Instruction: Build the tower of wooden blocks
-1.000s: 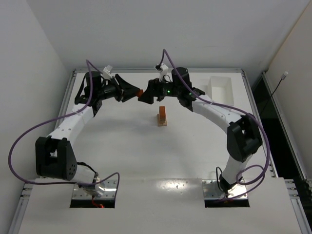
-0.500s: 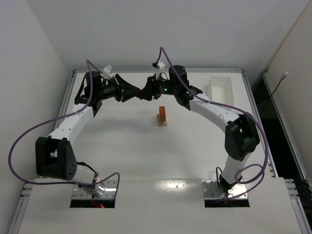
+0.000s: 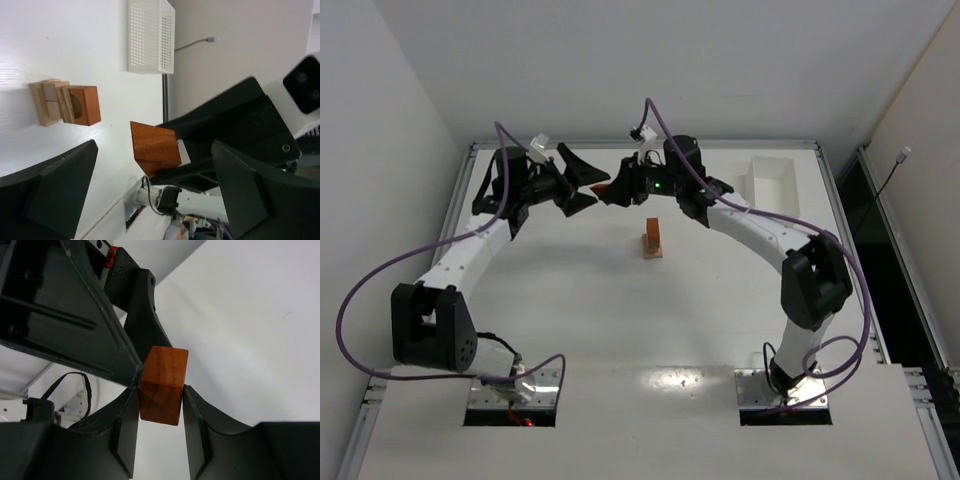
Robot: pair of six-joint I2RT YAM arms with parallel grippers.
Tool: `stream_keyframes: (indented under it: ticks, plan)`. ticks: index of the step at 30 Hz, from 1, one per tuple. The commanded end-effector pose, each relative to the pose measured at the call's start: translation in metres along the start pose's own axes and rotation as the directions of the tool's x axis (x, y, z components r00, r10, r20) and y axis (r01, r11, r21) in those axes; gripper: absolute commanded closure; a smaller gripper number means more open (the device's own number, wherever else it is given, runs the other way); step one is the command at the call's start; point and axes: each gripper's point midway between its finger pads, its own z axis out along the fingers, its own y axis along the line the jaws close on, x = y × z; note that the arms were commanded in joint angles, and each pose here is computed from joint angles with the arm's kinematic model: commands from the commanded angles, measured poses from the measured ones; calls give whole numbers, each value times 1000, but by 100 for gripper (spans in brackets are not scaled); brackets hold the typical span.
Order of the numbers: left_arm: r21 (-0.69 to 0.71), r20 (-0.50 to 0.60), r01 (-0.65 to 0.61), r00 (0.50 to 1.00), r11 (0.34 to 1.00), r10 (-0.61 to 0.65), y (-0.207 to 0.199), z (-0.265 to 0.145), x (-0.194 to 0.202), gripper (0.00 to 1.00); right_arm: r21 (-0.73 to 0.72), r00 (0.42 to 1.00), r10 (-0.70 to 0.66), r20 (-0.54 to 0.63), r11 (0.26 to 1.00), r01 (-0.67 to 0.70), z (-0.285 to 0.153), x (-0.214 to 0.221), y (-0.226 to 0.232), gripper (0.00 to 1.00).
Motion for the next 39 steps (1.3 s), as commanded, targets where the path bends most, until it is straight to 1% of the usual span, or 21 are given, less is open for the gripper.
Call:
stream_keyframes:
  ticks: [1,2,4,5,6,7,8,9,10,11,12,15,18,19,20,23,24,28,32,35,39]
  plan:
    - [-14,57,-73,996,997,74,-11,-11,-7,0,-1,996,-59,62,998,59,-14,-24,20,100]
    - [-63,65,-65,995,996,69,0,-11,-7,0,16,997,-61,54,998,61,-17,-20,18,100]
    - [-109,118,-123,984,986,135,3,-22,-25,0,102,999,-43,26,994,40,-26,-11,7,100]
    - [-191,146,-112,979,975,142,16,-27,-29,0,149,999,-45,20,988,42,-37,-8,4,100]
    - [-236,188,-131,966,963,178,15,-36,-40,0,275,999,-47,24,961,38,-46,-7,-16,100]
    - [-290,212,-141,955,947,207,21,-42,-45,0,367,999,-21,-30,930,30,-60,11,-31,100]
    - [-347,230,-172,937,922,262,26,-49,-52,0,427,999,-30,-44,903,46,-68,16,-34,100]
    - [-440,282,-147,914,886,292,35,-61,-64,0,538,999,-44,-17,842,47,-87,8,-47,100]
    - [-480,310,-126,902,868,302,39,-69,-68,0,587,998,-17,-53,809,45,-96,25,-51,100]
    - [-520,323,-123,888,845,328,43,-75,-73,0,623,999,-13,-53,781,43,-103,27,-51,100]
    - [-569,343,-104,872,816,350,50,-85,-78,0,695,999,-14,-29,718,30,-115,26,-60,100]
    - [-628,339,-107,854,771,395,60,-93,-83,0,756,999,-34,-23,654,40,-128,31,-59,100]
    - [-682,328,-118,833,722,446,68,-102,-89,0,809,999,1,-37,586,30,-136,44,-63,100]
    - [-691,326,-120,828,713,456,69,-104,-90,0,818,999,39,-21,576,-6,-134,50,-59,100]
    - [-694,320,-128,827,708,462,69,-104,-90,0,830,997,70,-42,558,-4,-134,60,-60,100]
    - [-697,308,-152,819,701,483,68,-104,-92,0,835,993,107,-48,550,-19,-118,75,-58,100]
    - [-688,310,-158,818,708,485,64,-105,-91,0,845,991,128,-29,533,-44,-115,80,-62,100]
    - [-682,290,-168,831,712,474,71,-107,-81,0,835,992,126,32,542,-96,-91,68,-63,100]
    - [-646,300,-175,837,743,458,68,-109,-76,0,838,989,143,33,535,-105,-79,68,-72,100]
    - [-645,302,-161,844,747,443,73,-109,-75,0,835,988,144,48,537,-119,-71,65,-73,100]
    - [-629,299,-173,846,758,441,70,-106,-74,0,847,988,144,50,519,-119,-76,66,-80,100]
